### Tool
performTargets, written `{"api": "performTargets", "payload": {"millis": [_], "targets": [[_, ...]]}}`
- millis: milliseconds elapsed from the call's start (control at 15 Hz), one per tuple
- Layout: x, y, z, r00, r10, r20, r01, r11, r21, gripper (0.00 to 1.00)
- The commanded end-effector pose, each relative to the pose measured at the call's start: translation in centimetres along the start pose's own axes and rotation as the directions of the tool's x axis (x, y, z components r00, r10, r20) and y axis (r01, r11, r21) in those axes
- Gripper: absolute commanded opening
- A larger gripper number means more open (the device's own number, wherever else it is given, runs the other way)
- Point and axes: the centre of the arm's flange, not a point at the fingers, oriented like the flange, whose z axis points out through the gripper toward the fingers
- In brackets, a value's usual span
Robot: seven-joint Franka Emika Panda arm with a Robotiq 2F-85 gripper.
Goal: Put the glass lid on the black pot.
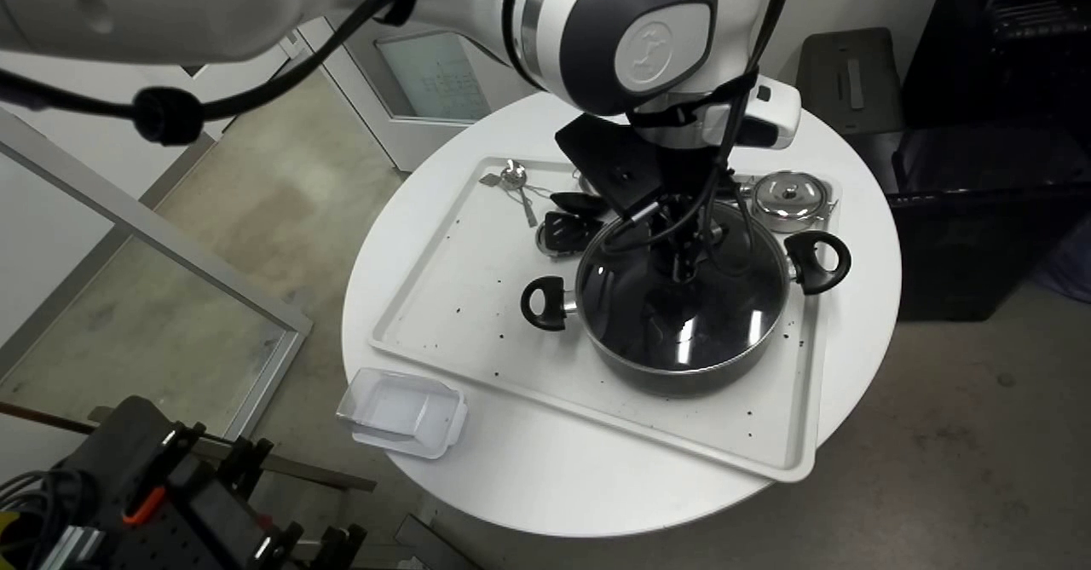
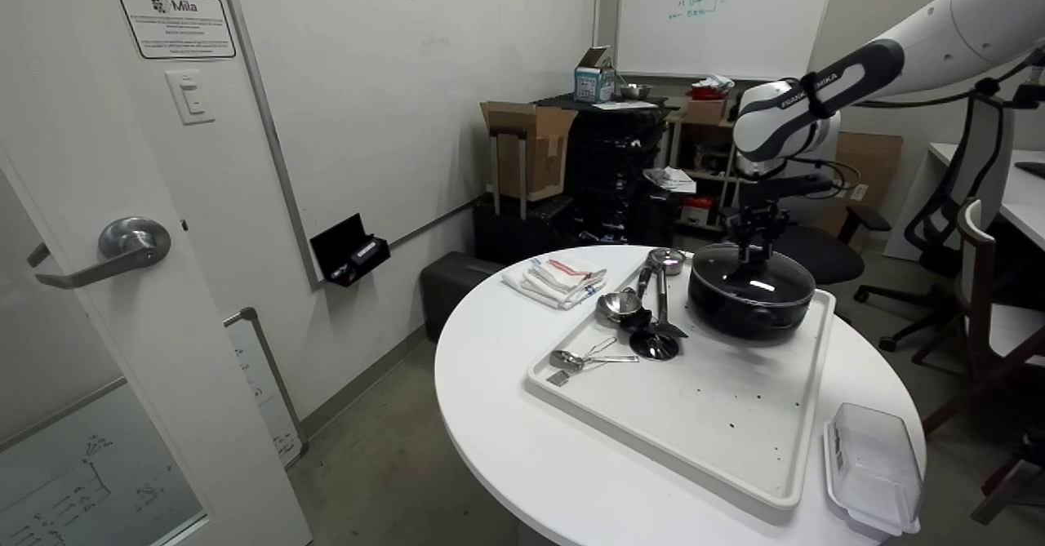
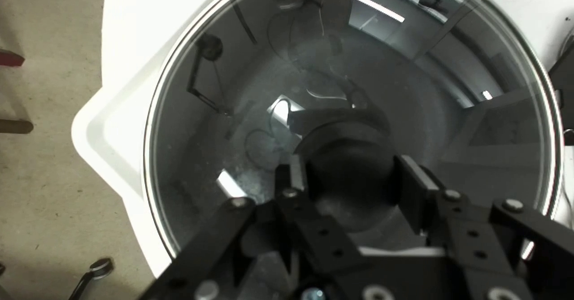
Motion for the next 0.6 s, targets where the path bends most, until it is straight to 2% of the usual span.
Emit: {"api": "performTargets", "payload": {"millis": [0, 533], "targets": [[0.15, -0.38, -0.27, 1.0, -0.026, 0.011, 0.025, 0.997, 0.069, 0.25], [-0.06, -0.09, -0.27, 0.999, -0.038, 0.02, 0.036, 0.995, 0.093, 0.25]]}}
